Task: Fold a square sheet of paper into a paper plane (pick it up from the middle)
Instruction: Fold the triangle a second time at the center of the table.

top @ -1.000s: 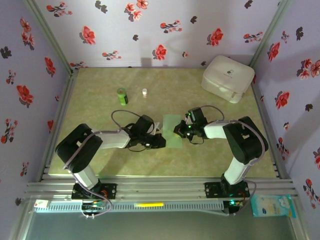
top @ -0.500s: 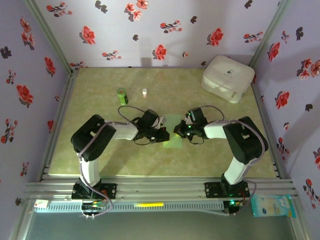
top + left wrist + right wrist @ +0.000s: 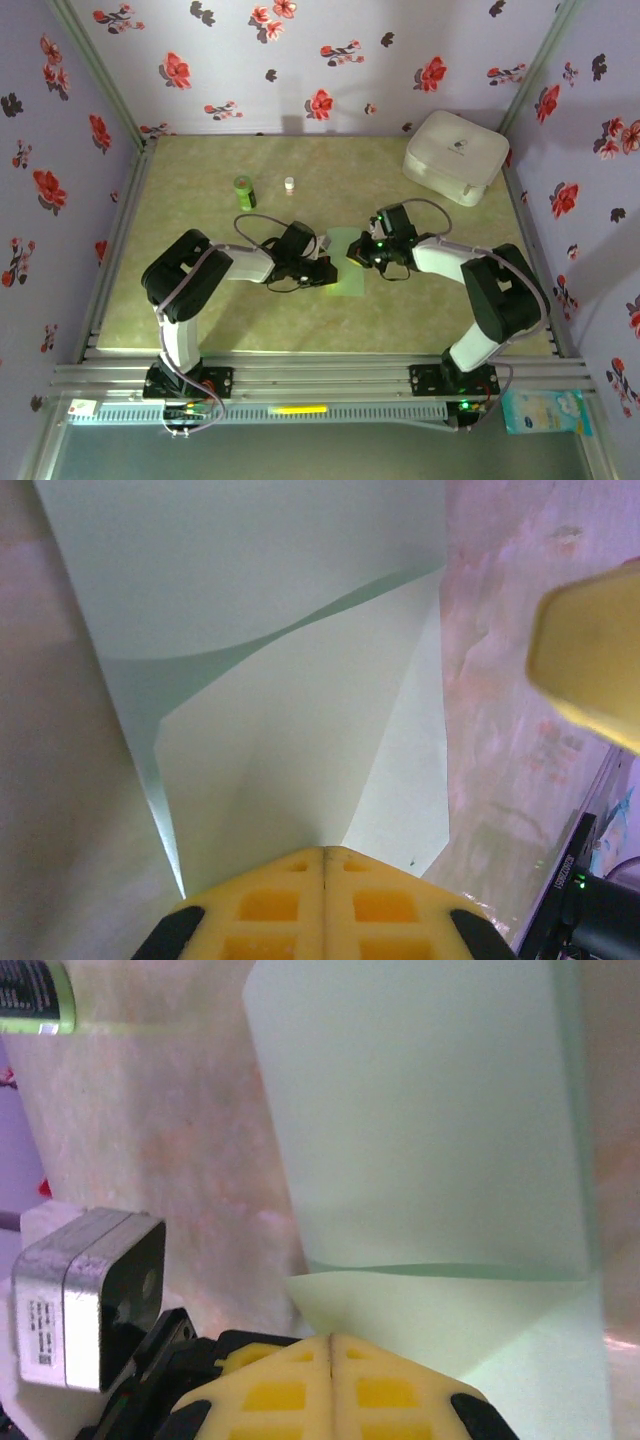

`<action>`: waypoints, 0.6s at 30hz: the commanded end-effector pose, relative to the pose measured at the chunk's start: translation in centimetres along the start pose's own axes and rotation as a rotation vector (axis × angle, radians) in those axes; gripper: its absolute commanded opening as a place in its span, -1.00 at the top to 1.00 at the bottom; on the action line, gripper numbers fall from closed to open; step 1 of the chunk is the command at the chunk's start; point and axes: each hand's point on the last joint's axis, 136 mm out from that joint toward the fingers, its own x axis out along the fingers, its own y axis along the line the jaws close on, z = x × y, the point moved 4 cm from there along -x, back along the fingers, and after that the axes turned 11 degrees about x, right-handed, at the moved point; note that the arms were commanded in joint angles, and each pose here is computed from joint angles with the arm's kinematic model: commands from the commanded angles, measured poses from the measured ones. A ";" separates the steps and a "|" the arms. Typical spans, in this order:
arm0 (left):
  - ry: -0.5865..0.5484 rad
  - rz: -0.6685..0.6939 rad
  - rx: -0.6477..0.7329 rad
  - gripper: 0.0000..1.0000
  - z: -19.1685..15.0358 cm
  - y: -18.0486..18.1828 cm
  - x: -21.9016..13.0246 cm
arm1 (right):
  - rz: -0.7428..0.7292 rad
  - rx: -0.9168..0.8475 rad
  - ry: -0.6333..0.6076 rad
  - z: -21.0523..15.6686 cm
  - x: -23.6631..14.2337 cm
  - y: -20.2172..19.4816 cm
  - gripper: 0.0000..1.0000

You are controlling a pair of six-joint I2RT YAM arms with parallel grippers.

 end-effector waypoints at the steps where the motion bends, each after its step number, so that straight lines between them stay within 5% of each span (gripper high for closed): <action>1: 0.104 0.119 -0.080 1.00 -3.3 3.2 0.3 | -0.015 -0.006 0.070 -1.7 1.5 -0.4 0.99; 9: 0.109 0.123 -0.078 1.00 -3.4 3.2 0.3 | -0.157 0.056 0.033 -1.1 2.7 -5.0 1.00; 18: 0.119 0.124 -0.080 1.00 -3.6 3.3 0.3 | -0.067 0.130 -0.070 3.4 0.7 -5.6 1.00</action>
